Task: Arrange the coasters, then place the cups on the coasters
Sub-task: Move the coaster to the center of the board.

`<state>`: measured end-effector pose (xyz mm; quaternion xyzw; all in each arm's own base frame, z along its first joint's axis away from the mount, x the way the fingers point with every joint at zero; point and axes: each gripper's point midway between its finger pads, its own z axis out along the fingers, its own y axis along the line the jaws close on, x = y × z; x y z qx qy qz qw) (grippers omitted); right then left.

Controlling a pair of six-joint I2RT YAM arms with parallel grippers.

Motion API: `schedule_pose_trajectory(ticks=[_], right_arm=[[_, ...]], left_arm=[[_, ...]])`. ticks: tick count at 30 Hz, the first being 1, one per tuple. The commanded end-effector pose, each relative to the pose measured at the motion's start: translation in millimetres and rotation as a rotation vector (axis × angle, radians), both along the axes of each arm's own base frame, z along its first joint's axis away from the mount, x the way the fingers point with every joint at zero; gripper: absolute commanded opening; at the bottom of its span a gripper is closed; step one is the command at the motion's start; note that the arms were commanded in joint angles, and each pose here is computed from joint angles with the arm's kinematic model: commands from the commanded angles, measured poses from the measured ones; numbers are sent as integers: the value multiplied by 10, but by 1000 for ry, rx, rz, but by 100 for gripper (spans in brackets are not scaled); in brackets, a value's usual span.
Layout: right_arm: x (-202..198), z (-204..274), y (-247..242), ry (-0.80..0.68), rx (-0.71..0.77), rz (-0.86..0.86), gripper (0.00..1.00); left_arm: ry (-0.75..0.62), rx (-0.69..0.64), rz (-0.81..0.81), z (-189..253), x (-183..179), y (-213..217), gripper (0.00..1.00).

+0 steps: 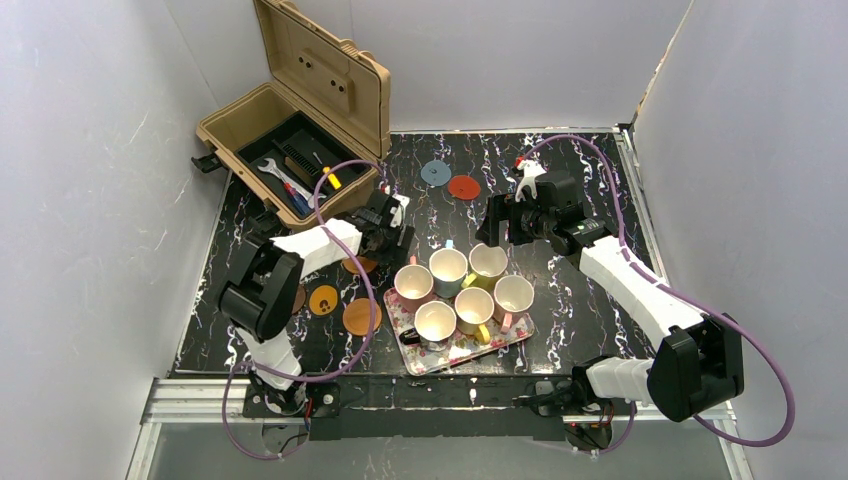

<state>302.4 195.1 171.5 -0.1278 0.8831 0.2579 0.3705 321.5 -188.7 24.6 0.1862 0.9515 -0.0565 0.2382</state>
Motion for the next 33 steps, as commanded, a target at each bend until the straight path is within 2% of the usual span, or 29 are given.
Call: schedule_pose_trajectory(ticks=[1,11,17,23,28,33], right_arm=[[29,50,9,-15,9,0,99],[45,45,7,-2,4,-6,99],[52,112,-16,-5,-7,-15,99],[9,104,-28,6,-9,-13,99],[-4,74,22,33,8,-5,98],[3,136,109,29,-20,27,93]], left_arm=[[94,-71,-38,-162,-114,-283,70],[67,-133,-101,-105,66,-756,70],[-41,-119,-93,221,275,-780,71],[-150,4,-83,775,459,-510,77],[-172,1,-21,1128,494,-274,79],[-240,0,19,1624,362,15,82]])
